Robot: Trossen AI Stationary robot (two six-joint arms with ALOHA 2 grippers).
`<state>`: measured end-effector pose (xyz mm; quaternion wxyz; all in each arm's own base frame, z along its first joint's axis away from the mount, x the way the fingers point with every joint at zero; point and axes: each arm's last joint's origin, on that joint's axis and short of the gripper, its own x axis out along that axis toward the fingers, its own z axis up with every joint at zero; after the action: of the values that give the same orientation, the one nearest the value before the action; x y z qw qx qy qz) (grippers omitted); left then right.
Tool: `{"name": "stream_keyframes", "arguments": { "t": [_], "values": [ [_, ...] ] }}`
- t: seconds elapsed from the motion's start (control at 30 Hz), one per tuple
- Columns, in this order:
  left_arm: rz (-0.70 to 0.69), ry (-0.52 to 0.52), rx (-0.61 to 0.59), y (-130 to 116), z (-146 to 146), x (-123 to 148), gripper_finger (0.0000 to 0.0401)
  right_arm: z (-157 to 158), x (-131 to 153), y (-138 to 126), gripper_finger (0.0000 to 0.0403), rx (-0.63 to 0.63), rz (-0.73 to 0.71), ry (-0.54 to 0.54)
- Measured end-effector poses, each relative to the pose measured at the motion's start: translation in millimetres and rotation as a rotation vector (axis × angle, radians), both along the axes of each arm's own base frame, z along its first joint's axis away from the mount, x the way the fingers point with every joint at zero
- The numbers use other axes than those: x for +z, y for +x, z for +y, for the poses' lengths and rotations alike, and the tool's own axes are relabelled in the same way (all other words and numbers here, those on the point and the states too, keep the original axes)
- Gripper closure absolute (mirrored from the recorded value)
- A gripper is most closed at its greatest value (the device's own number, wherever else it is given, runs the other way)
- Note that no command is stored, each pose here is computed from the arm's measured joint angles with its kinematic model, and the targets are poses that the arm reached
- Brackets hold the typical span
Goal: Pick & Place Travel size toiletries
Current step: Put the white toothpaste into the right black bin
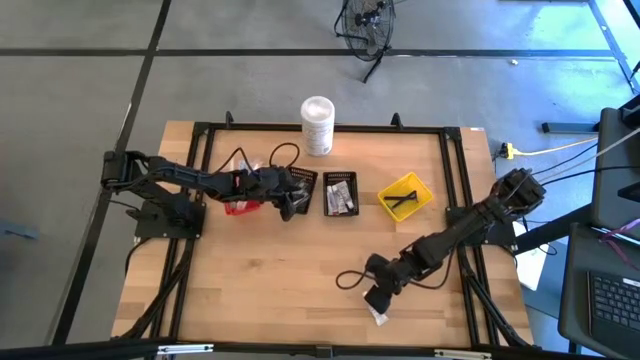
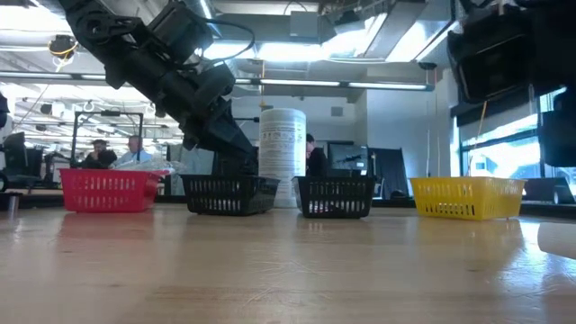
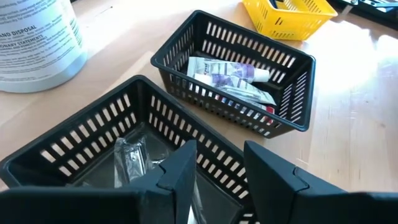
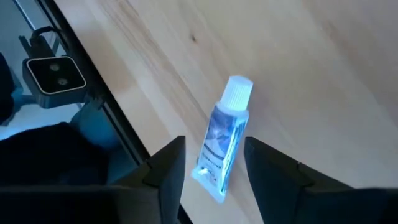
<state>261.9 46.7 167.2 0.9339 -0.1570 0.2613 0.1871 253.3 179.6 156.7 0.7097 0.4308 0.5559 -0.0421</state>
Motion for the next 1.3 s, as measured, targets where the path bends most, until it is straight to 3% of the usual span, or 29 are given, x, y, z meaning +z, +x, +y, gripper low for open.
{"name": "stream_keyframes", "arguments": {
  "t": [0.2,0.7,1.07,1.3],
  "values": [
    [0.004,0.005,-0.004,-0.1,0.0,-0.2,0.0272,13.8,-6.4,-8.5,0.024,-0.03,0.009,-0.03],
    [0.016,0.011,-0.009,-0.7,-0.2,-0.9,0.0272,26.6,-37.2,1.1,0.0231,-0.022,-0.001,-0.031],
    [0.016,0.011,-0.009,-0.7,-0.2,-0.9,0.0272,26.2,-38.7,1.8,0.0326,0.0,-0.029,-0.059],
    [0.016,0.01,-0.009,-0.7,-0.2,-0.9,0.0272,23.9,-37.4,8.0,0.0352,0.018,-0.085,-0.059]
  ]
}}
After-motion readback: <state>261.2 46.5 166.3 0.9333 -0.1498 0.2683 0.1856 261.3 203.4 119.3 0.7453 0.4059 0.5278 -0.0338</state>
